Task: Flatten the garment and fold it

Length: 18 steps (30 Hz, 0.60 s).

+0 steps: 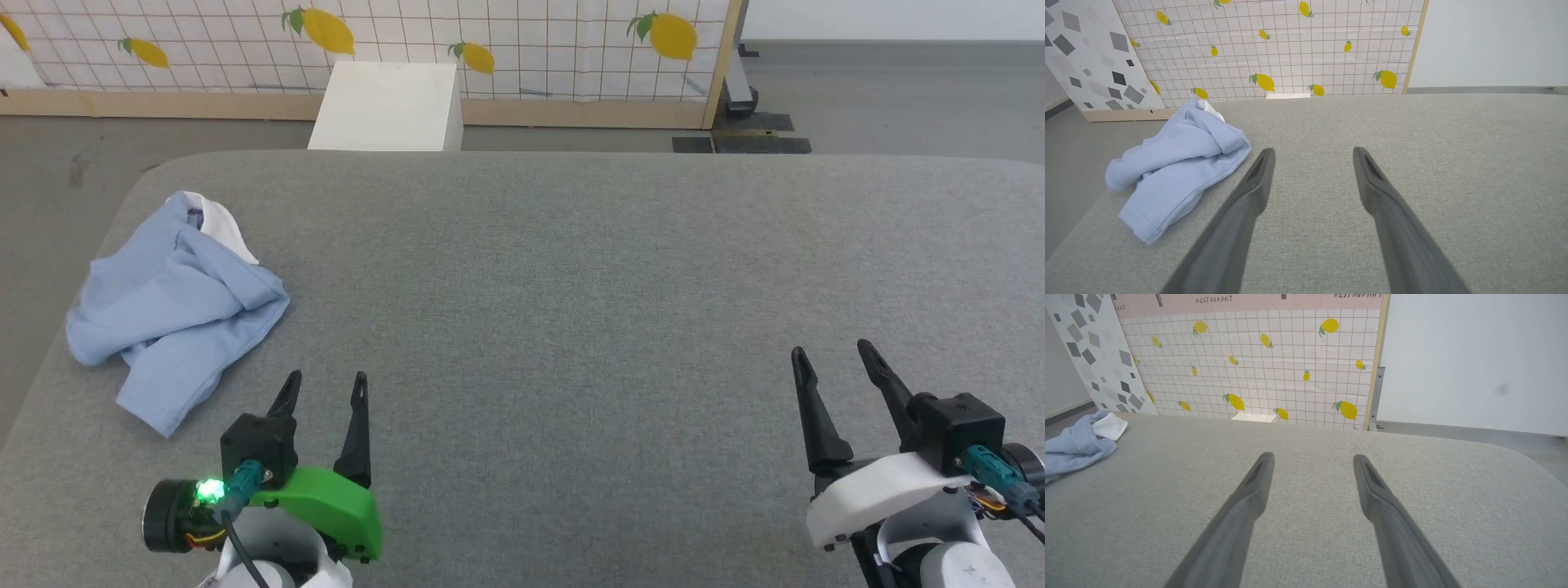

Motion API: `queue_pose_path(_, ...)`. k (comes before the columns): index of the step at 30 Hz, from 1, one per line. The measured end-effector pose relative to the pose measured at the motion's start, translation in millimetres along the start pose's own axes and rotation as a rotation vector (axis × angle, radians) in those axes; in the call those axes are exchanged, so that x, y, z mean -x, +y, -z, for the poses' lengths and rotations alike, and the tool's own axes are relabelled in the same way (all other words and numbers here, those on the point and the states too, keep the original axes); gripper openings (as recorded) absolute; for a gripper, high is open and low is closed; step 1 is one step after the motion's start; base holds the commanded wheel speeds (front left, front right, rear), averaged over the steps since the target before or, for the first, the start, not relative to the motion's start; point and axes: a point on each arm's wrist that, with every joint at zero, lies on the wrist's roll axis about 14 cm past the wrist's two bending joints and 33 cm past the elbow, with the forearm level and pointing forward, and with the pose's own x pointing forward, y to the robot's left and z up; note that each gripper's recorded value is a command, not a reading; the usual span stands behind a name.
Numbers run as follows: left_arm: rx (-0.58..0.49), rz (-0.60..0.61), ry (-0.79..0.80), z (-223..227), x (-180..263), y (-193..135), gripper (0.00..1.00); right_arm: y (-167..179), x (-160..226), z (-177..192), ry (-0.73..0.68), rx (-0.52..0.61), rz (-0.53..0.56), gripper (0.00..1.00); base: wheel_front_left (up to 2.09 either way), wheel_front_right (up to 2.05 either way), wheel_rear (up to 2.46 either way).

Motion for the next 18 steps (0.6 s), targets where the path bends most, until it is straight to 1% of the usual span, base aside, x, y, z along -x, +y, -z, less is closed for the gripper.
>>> queue_pose_path(9, 0.0, 0.002, 0.004, 1.3, 0.2, -0.1, 1.0, 0.3, -0.3, 0.5, 0.002, 0.0, -0.001, 1.0, 0.0, 0.0, 0.0)
queue_pose_path(18, -0.003, -0.002, 0.015, 4.4, 2.4, 1.7, 1.0, 8.7, -4.3, 2.0, 0.007, 0.018, -0.027, 1.0, 0.0, 0.0, 0.0)
